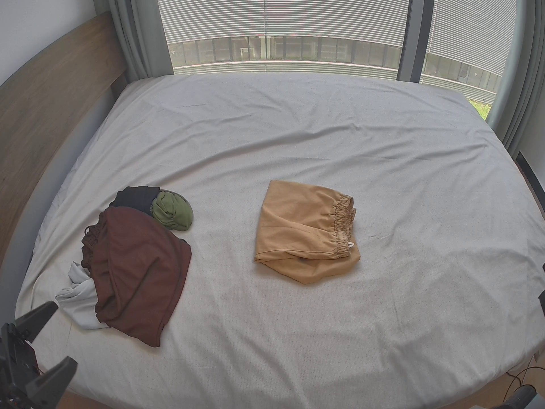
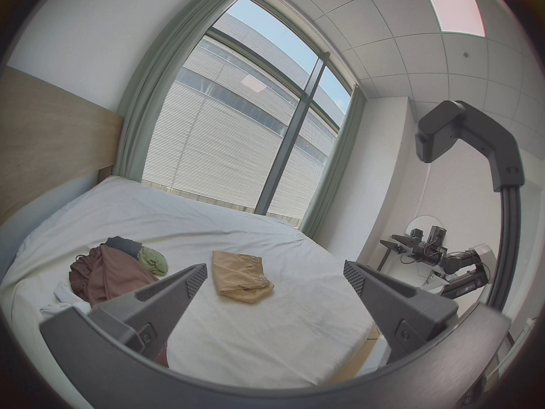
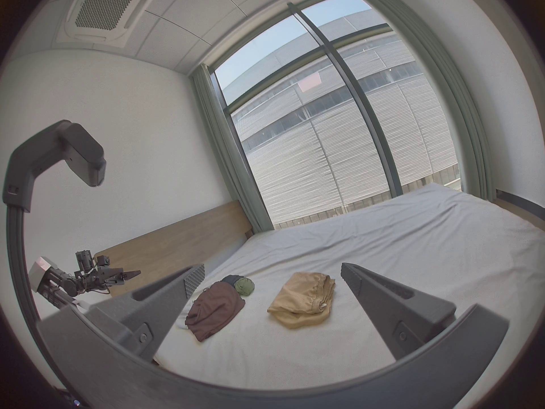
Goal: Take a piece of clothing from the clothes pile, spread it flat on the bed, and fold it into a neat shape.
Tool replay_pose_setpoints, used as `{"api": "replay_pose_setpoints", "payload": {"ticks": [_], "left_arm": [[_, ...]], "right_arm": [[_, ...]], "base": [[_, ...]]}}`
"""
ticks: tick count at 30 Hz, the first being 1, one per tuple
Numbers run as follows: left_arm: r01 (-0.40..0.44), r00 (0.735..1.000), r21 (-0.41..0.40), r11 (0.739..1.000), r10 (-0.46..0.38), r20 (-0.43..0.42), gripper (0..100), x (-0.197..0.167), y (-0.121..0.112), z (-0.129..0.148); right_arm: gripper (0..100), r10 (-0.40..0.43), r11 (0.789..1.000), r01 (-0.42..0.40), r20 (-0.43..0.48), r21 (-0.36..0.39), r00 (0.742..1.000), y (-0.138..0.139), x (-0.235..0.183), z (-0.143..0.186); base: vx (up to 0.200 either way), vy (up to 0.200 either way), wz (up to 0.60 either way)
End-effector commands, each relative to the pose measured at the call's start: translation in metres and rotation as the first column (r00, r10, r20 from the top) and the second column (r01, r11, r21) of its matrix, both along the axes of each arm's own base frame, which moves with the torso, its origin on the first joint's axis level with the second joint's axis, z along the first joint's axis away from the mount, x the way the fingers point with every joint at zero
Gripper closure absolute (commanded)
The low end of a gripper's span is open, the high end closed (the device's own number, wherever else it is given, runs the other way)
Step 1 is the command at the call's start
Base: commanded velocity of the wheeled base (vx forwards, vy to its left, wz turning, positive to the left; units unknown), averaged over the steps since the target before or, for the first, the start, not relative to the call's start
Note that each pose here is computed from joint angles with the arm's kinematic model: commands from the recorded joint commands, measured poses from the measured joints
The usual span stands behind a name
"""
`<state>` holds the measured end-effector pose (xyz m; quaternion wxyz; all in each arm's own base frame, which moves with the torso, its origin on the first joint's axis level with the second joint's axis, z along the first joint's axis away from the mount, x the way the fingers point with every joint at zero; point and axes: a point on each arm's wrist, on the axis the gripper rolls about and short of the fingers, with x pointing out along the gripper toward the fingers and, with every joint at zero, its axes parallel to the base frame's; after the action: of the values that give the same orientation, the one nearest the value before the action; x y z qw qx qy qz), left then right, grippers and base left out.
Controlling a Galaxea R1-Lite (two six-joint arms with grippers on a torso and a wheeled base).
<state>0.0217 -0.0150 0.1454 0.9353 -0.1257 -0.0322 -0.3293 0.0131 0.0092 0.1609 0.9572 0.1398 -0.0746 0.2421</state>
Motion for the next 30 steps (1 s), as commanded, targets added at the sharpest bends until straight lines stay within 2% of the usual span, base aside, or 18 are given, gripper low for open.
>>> {"api": "replay_pose_setpoints", "payload": {"ticks": [1,3,7,16,19,24,25,28,30], "left_arm": [[0.022,0.999,-0.005,1.000,-0.022,0.036,0,0.003,-0.001,0.019],[0.003,0.999,-0.003,1.000,-0.003,0.034,0,0.004,-0.001,0.021],[-0.069,0.997,0.003,0.998,0.069,0.023,0,-0.008,0.004,-0.007],[-0.127,0.992,-0.001,0.992,0.127,0.029,0,-0.037,0.008,-0.029],[-0.145,0.989,0.003,0.989,0.145,0.037,0,-0.042,0.009,-0.041],[-0.157,0.987,0.001,0.988,0.157,0.031,0,-0.041,0.009,-0.041],[-0.169,0.985,0.002,0.986,0.169,0.030,0,-0.041,0.009,-0.041],[-0.193,0.981,0.002,0.981,0.193,0.022,0,-0.041,0.009,-0.042],[-0.195,0.981,0.006,0.981,0.194,0.013,0,-0.041,0.009,-0.043]], "right_arm": [[0,0.007,1.000,-0.007,0.060,0.005,0.998,0.000,-0.005,0.013],[0,0.007,1.000,-0.008,0.058,0.005,0.998,0.000,-0.004,0.015],[0,-0.002,1.000,0.002,0.050,0.005,0.999,-0.001,-0.013,-0.005],[0,-0.031,1.000,0.031,0.031,-0.002,0.999,-0.004,-0.037,-0.039],[0,-0.095,0.995,0.095,0.003,0.000,0.995,-0.005,-0.032,-0.051],[0,-0.171,0.985,0.170,-0.033,-0.022,0.985,-0.006,-0.030,-0.056],[0,-0.192,0.981,0.191,-0.030,-0.034,0.981,-0.006,-0.030,-0.056],[0,-0.305,0.950,0.302,-0.034,-0.082,0.952,-0.004,-0.031,-0.059],[0,-0.314,0.944,0.308,-0.032,-0.116,0.949,-0.004,-0.031,-0.062]], "base": [[0.000,0.000,0.00],[0.000,0.000,0.00],[0.000,0.000,0.00],[0.000,0.000,0.00],[0.000,0.000,0.00],[0.000,0.000,0.00],[0.000,0.000,0.00],[0.000,0.000,0.00],[0.000,0.000,0.00]]}}
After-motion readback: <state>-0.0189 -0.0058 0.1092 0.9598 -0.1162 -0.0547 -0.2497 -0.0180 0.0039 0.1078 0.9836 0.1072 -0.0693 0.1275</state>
